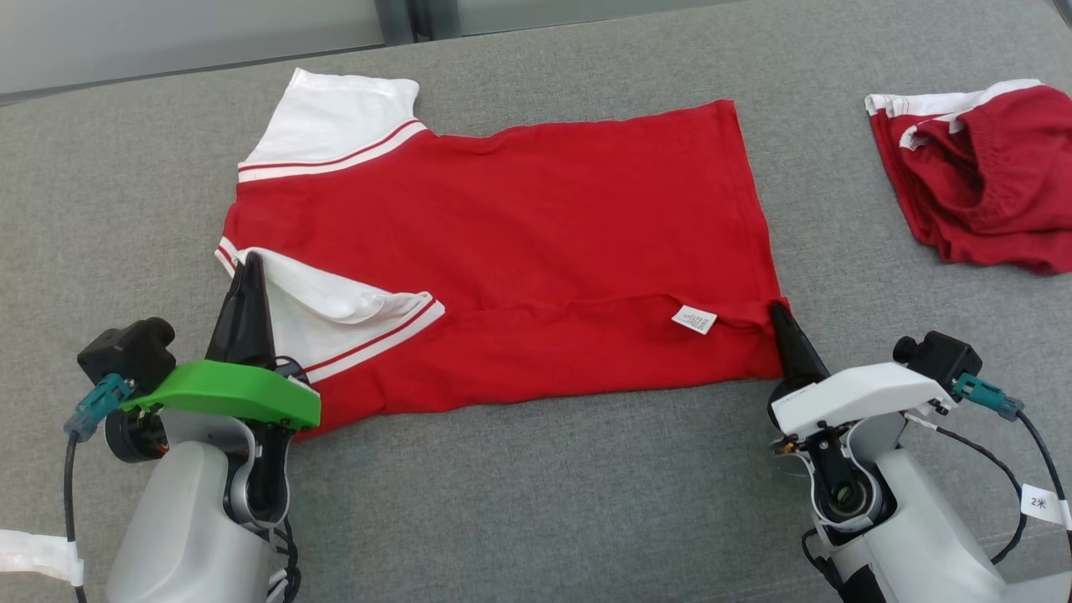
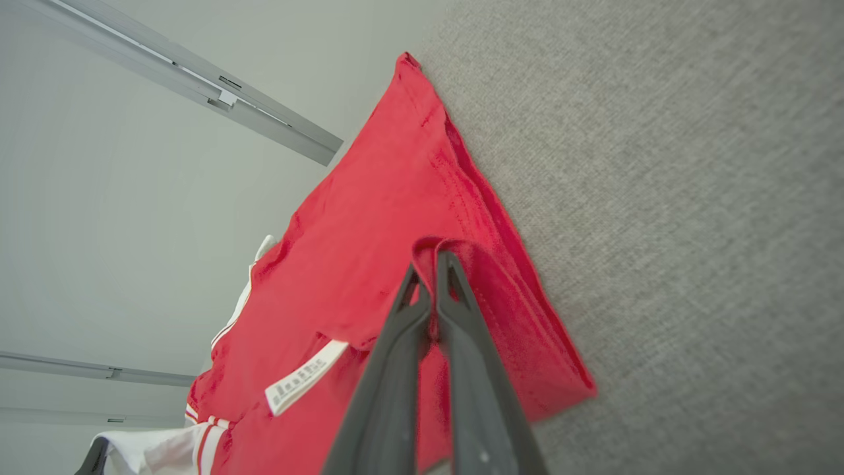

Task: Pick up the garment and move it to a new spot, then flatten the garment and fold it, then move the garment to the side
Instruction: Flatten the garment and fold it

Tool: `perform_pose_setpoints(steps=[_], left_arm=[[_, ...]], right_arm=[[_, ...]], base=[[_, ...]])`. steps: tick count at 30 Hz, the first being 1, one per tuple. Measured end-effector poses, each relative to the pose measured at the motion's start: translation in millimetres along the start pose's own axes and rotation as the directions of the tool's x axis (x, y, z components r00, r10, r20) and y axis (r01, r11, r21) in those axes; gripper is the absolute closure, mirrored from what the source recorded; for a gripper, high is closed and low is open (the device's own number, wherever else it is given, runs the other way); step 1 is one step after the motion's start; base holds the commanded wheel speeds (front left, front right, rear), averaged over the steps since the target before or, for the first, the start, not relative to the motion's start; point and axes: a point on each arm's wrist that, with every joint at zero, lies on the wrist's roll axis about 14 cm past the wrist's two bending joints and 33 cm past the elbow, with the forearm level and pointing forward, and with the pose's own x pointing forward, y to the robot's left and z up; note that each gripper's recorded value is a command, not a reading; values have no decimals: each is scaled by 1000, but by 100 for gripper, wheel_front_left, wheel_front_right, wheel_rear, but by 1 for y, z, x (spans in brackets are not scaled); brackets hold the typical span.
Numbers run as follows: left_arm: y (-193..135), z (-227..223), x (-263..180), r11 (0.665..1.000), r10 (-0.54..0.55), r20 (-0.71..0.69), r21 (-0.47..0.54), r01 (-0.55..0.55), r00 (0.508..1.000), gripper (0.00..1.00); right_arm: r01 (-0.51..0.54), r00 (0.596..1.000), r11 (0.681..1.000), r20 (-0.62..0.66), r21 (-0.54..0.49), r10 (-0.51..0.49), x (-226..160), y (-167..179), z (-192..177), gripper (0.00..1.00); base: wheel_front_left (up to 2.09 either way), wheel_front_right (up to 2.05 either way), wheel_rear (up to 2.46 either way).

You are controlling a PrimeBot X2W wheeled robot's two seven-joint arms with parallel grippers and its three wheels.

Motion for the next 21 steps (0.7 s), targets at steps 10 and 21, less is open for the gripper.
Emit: perform_pose_setpoints(steps=[10, 21], left_arm=[[0, -2, 2, 1000, 2, -11, -2, -2, 1000, 99], [-10, -12, 25, 999, -16, -69, 32, 18, 998, 0]], right_arm=[[24, 1000, 1000, 15, 4, -24, 9, -4, 2, 0], [-8, 990, 995, 137, -95, 21, 8, 6, 31, 0]], base=[[0, 0, 0], [0, 0, 0]])
